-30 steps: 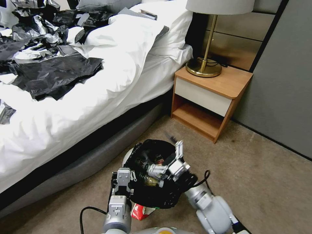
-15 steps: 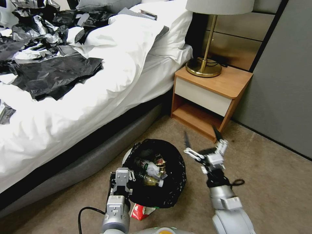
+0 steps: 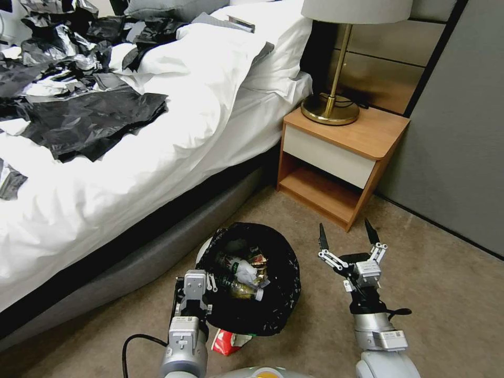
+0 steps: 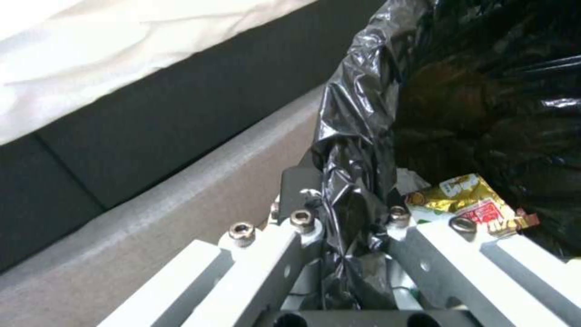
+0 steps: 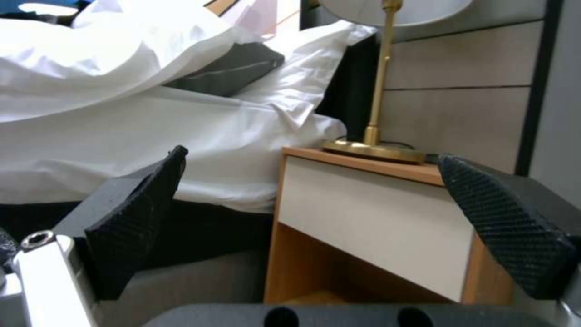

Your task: Pick up the trash bin, then pick up the garbage from the floor and place it into the trash bin.

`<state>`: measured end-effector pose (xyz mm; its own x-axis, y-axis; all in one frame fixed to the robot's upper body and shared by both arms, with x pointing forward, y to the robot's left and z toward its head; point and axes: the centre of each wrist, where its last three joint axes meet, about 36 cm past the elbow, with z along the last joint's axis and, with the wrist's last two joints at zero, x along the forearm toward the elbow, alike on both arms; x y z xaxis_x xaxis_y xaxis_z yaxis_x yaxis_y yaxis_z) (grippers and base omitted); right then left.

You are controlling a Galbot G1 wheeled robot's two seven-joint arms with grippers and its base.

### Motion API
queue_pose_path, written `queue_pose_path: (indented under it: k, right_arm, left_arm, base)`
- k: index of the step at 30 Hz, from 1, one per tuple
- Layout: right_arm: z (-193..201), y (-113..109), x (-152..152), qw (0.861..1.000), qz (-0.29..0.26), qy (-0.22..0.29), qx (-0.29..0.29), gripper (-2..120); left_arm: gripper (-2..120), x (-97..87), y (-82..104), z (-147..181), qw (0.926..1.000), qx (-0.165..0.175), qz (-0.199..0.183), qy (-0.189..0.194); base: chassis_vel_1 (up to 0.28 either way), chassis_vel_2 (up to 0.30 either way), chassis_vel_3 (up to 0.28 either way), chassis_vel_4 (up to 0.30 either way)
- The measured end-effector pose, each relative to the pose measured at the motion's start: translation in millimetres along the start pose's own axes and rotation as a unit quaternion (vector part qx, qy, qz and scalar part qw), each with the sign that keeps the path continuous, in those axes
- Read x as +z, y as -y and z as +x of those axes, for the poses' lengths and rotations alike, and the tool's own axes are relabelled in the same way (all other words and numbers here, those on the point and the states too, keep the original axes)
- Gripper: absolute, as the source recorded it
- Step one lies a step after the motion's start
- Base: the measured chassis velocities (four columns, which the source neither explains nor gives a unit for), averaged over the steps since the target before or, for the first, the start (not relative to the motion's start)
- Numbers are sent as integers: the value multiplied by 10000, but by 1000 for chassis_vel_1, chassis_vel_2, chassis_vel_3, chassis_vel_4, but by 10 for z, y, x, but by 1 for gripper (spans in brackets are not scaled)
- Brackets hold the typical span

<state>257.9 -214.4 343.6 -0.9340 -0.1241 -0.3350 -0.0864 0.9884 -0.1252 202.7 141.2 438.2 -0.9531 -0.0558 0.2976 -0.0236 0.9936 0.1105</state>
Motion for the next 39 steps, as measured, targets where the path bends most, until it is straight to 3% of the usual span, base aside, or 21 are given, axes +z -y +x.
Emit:
queue_pose_path:
  k: [39]
  right_arm:
    - [-122,-31,40,9987,-477,54,-198,100]
  left_arm:
    - [2,-18,-36,60,10000,-54,-20,-28]
  base:
    - [101,96,97,103]
